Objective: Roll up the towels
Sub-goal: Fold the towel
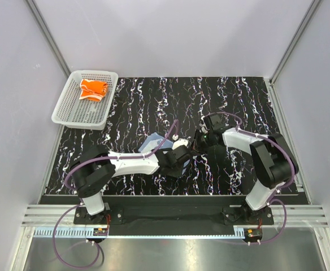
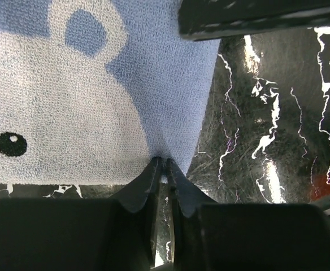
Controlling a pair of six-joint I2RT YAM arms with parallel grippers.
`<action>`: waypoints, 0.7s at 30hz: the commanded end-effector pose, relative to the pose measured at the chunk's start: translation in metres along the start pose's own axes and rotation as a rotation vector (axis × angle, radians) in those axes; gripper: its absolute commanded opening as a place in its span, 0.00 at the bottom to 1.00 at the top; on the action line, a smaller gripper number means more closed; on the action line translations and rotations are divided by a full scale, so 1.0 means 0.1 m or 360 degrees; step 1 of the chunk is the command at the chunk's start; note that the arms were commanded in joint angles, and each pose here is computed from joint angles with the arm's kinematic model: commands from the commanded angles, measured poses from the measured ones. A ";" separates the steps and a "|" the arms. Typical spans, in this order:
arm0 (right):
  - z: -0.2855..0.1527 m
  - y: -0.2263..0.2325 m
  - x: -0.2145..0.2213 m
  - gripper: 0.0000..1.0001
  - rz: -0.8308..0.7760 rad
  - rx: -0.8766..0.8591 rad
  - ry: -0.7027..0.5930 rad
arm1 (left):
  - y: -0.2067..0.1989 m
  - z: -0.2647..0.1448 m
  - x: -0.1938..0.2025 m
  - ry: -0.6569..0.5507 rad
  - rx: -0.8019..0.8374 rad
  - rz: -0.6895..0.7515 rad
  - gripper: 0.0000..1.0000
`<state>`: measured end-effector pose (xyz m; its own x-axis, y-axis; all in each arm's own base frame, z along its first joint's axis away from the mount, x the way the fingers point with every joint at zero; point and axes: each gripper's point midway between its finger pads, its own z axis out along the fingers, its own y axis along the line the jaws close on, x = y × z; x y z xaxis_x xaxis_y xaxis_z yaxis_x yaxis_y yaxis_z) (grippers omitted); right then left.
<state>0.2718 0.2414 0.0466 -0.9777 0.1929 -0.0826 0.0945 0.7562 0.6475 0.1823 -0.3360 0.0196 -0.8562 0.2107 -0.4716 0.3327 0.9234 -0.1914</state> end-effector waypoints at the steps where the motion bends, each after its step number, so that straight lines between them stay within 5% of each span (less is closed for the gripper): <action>1: 0.11 -0.10 -0.04 0.00 0.0055 -0.0020 0.0021 | 0.07 0.02 0.09 0.0019 -0.0024 -0.0021 0.13; 6: 0.17 -0.46 -0.13 0.00 0.0196 0.0059 -0.0012 | 0.10 -0.03 0.08 0.0008 -0.0029 -0.0044 0.12; 21: 0.16 -0.48 -0.19 0.00 0.0212 0.0025 -0.0009 | 0.08 -0.16 0.01 -0.0013 -0.0019 -0.0058 0.12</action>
<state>0.2783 0.2200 0.0141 -0.9601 0.2763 0.0427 0.2332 0.7071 0.6675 0.1809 -0.3333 0.0229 -0.8636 0.1751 -0.4728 0.3040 0.9289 -0.2113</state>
